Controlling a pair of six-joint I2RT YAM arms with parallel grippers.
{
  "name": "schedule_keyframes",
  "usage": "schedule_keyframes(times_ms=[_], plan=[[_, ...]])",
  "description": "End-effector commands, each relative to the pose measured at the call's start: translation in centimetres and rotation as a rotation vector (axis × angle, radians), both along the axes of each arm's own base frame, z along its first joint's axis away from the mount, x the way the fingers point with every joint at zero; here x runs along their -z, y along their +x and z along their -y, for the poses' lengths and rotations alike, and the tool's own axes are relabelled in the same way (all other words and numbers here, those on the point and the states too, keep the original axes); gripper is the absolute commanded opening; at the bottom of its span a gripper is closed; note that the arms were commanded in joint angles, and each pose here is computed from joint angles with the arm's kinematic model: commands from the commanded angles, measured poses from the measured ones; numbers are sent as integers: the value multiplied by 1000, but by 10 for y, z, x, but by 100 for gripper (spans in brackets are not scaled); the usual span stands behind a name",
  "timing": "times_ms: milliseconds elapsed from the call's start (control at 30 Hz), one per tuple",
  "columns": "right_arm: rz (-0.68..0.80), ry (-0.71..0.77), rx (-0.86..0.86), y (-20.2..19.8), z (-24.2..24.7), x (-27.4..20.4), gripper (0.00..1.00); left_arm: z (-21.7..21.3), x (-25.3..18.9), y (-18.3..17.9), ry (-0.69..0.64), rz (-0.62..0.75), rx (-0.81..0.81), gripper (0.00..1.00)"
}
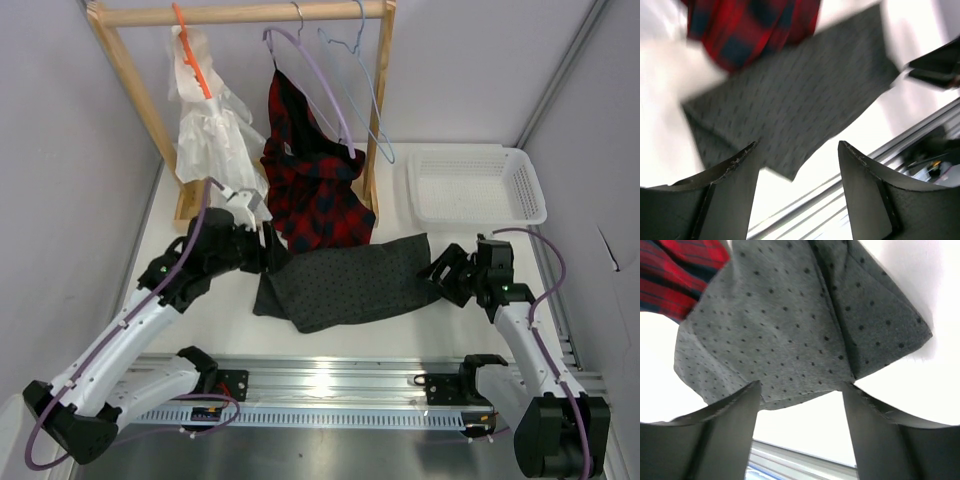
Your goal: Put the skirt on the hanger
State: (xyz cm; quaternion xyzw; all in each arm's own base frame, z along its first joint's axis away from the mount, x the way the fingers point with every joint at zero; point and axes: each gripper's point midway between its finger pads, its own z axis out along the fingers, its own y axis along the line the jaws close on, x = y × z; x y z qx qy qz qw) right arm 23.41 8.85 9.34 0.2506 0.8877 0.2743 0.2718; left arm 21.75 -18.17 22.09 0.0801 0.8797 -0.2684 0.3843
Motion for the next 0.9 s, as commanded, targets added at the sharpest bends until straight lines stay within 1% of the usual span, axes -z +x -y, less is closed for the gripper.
schedule_keyframes(times_ms=[0, 67, 200, 233, 267, 300, 333, 367, 400, 433, 467, 500, 533, 567, 633, 667, 700, 733, 767, 800, 833, 867], plan=[[92, -41, 15, 15, 8, -34, 75, 11, -75, 11, -93, 188, 50, 68], [113, -52, 29, 18, 10, -44, 77, 14, -98, 17, -123, 250, 46, 68], [190, -63, 40, 27, 13, -81, 76, 19, -182, 32, -226, 432, 19, 68], [253, -62, 43, 34, 13, -105, 75, 19, -188, 35, -233, 444, 13, 68], [299, -62, 46, 38, 13, -120, 74, 23, -203, 40, -255, 475, 13, 68], [413, -49, 33, 46, 10, -155, 73, 23, -216, 42, -279, 499, 5, 67], [478, -52, 31, 52, 10, -174, 73, 23, -222, 44, -287, 509, -2, 67], [583, -58, 17, 61, 9, -202, 72, 24, -224, 45, -293, 514, -5, 67], [644, -68, 14, 66, 10, -222, 71, 24, -226, 46, -302, 517, -10, 67], [674, -91, 11, 78, 9, -233, 71, 25, -225, 47, -310, 520, -15, 67], [763, -112, 5, 84, 8, -270, 69, 24, -228, 46, -317, 527, -18, 67], [834, -155, -18, 94, 5, -289, 68, 25, -226, 47, -320, 524, -20, 66], [820, -173, -43, 114, -1, -287, 66, 25, -227, 47, -323, 525, -23, 66], [896, -170, -84, 119, -15, -322, 63, 25, -226, 47, -325, 522, -24, 66], [947, -210, -125, 138, -29, -342, 63, 23, -223, 46, -321, 513, -26, 66], [973, -211, -165, 152, -49, -358, 63, 22, -221, 46, -316, 510, -33, 66], [998, -233, -187, 159, -58, -366, 63, 20, -220, 44, -315, 510, -36, 66], [1018, -313, -182, 169, -60, -371, 64, 17, -223, 39, -321, 522, -37, 66], [997, -342, -209, 187, -72, -361, 64, 15, -220, 38, -315, 519, -40, 66], [1050, -342, -218, 189, -80, -382, 64, 14, -219, 37, -312, 519, -40, 66], [1064, -348, -231, 196, -84, -386, 64, 12, -218, 35, -306, 518, -44, 66], [1055, -354, -240, 210, -89, -378, 64, 11, -217, 33, -303, 520, -44, 66]])
